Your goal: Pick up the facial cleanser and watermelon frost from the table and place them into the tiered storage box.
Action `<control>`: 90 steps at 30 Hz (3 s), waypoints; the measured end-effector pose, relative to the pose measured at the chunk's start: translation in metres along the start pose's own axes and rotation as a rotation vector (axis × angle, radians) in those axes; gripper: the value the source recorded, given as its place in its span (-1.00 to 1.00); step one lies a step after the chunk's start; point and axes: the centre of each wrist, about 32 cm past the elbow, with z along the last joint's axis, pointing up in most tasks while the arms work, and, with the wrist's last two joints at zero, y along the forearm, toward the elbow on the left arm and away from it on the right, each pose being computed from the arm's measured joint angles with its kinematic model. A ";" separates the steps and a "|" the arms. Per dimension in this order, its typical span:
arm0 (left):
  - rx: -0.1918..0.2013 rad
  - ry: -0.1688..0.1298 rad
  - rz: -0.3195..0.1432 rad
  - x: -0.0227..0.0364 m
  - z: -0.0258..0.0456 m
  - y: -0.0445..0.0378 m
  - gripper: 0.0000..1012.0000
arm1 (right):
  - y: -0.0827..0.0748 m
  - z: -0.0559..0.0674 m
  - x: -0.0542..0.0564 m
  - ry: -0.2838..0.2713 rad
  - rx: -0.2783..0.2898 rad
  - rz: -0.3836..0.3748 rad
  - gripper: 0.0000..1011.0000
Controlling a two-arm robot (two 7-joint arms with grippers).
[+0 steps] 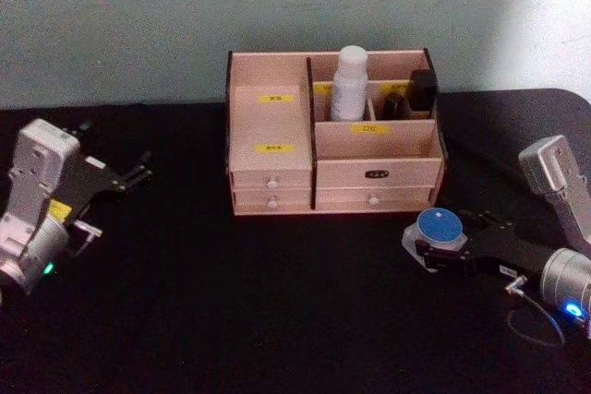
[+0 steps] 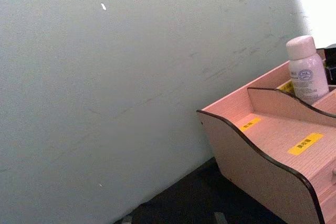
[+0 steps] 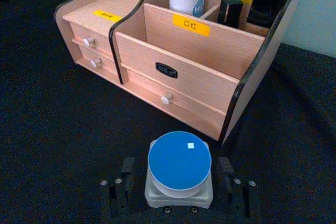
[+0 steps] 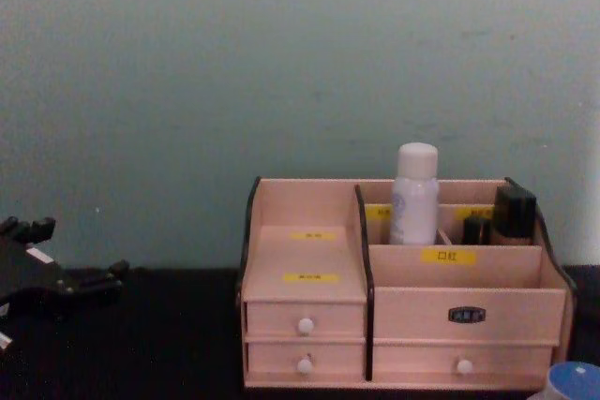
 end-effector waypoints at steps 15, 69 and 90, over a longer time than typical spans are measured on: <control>0.000 0.000 0.000 0.0000 0.0000 0.0000 0.98 | 0.008 0.000 0.002 -0.007 0.007 0.006 0.98; 0.000 0.000 0.000 0.0000 0.0000 0.0000 0.98 | 0.008 0.000 0.002 -0.016 0.014 0.008 0.40; 0.000 0.000 0.000 0.0000 0.0000 0.0000 0.98 | 0.011 0.031 -0.008 -0.096 0.089 0.114 0.40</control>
